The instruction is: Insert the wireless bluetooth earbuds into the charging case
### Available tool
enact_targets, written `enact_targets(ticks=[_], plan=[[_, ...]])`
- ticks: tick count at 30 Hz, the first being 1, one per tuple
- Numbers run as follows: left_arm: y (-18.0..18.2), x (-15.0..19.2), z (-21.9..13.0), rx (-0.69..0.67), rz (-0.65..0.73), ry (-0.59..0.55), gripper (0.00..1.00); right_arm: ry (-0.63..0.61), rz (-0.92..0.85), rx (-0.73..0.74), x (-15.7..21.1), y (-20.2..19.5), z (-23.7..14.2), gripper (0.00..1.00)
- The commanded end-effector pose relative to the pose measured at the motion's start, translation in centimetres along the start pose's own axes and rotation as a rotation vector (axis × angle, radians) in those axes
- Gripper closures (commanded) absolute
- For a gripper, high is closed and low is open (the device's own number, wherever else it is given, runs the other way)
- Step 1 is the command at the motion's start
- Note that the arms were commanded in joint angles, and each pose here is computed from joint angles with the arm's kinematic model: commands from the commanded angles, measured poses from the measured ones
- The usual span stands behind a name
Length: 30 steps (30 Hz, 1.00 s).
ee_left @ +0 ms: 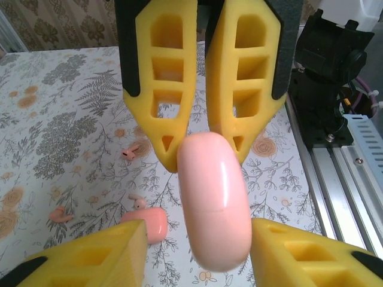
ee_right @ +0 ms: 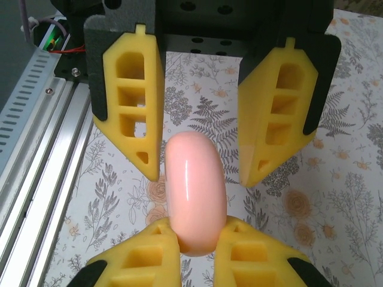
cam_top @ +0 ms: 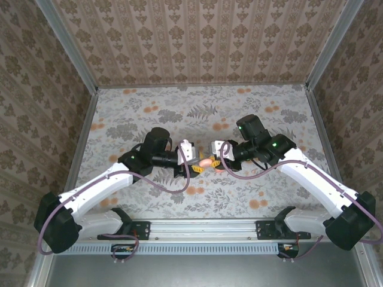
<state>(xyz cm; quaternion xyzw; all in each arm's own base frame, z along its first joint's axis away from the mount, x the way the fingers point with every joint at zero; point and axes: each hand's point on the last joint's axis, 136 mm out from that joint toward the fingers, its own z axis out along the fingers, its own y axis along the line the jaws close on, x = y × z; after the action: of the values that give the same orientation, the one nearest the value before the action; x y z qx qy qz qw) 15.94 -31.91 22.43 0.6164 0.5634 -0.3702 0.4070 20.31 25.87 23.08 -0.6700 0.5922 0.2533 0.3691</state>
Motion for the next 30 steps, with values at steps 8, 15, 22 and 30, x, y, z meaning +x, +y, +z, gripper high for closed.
enact_targets(ticks=[8,15,22,30], plan=[[-0.2,-1.9,0.1,0.013,0.039,-0.043,0.66,-0.014,-0.041,0.023,-0.9,-0.7,0.3,0.89],[-0.2,-2.1,-0.1,0.010,0.042,-0.048,0.80,0.001,-0.043,0.023,-0.6,-0.6,0.4,0.88],[-0.3,-1.9,0.0,0.015,0.036,-0.047,0.82,-0.065,0.027,0.095,-1.7,-2.0,-0.2,0.62],[-0.4,-1.9,0.1,0.021,0.036,-0.048,0.85,-0.112,0.092,0.192,-2.4,-4.4,-2.3,0.62]])
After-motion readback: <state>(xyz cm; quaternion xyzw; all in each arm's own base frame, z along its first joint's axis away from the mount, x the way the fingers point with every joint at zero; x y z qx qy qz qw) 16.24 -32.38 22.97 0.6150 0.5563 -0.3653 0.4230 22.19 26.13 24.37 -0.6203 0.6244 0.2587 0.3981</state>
